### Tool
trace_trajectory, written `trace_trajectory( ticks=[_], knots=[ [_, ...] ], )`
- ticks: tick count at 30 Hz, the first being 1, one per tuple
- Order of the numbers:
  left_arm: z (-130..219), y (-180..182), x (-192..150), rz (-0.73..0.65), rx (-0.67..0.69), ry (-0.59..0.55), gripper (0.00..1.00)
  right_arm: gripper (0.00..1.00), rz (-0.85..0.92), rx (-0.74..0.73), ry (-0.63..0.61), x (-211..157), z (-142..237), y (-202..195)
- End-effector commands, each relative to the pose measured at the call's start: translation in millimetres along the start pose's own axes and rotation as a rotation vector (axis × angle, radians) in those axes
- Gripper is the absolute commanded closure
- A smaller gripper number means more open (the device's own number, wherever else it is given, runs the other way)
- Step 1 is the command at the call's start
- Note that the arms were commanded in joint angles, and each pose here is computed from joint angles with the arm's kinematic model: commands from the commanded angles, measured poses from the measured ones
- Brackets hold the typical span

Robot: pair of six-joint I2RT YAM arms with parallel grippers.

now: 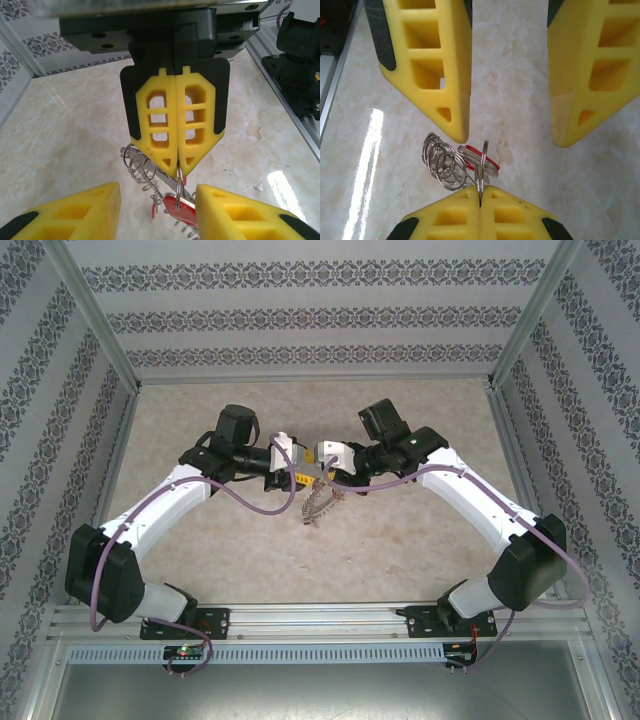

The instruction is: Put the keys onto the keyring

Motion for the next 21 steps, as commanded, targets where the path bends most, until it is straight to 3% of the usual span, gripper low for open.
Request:
trace_trajectory(
  ticks=[1,9,13,21],
  knots=[
    [-7,-3,4,-0.006,-0.072,-0.033,0.61,1.00,0.042,-0.005,-0.028,13,4,0],
    [-12,-7,-3,0.002,-0.095,-0.010,0.74,1.00,0.050,-0.005,-0.032,15,6,1],
    [-11,-7,-3,-0.005,-0.098,0.002,0.99,1.00,0.050,0.000,-0.034,14,6,1],
    [-9,-12,-10,-0.033,-0.085,0.065,1.00,1.00,0.050,0.002,-0.089,8,14,0]
  ],
)
Point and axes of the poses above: each hand's point on the last joint's axis, 136 mm out from that joint toward the fingers, its own z axis back along the fingers, its own y axis along the line the jaws close on, x = y × z, the point moved 9 cm from there along z, back along the fingers, and after that the axes turned 11 degrees about -z, right-handed, at the moved point
